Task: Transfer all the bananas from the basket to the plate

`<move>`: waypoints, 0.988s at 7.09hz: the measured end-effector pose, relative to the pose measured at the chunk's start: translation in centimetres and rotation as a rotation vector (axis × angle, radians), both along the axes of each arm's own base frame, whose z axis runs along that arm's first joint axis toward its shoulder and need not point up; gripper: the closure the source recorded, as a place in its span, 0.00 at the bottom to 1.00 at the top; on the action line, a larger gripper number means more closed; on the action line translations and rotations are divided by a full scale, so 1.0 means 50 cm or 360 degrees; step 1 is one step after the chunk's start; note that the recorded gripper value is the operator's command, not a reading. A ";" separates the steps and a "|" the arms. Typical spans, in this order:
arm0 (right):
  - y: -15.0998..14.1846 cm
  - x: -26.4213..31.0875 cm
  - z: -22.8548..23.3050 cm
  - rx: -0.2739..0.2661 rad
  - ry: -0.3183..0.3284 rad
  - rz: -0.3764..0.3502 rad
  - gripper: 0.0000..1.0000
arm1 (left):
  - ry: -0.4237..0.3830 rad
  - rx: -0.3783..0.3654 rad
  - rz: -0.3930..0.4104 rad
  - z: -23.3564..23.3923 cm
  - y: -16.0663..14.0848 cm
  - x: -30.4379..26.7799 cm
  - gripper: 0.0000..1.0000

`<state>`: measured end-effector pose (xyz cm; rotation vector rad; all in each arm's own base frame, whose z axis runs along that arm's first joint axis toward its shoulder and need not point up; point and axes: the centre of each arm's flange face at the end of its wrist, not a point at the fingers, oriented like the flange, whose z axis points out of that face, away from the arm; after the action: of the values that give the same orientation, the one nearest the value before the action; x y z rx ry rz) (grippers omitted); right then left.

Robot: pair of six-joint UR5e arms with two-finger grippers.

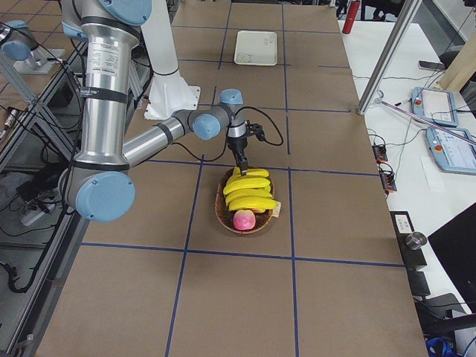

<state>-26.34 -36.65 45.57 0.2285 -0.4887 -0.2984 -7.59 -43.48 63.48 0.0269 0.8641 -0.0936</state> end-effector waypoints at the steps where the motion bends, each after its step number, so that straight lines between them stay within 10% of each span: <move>1: 0.000 -0.002 0.006 -0.0006 0.0007 -0.0002 0.36 | 0.0000 -0.0002 0.0000 0.001 0.000 0.000 0.00; 7: -0.004 -0.006 0.024 -0.0039 0.0046 -0.0003 0.51 | 0.0000 -0.0005 -0.0001 0.001 0.000 0.000 0.00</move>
<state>-26.65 -36.84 46.79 0.1993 -0.4640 -0.2971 -7.59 -43.49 63.54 0.0245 0.8642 -0.0957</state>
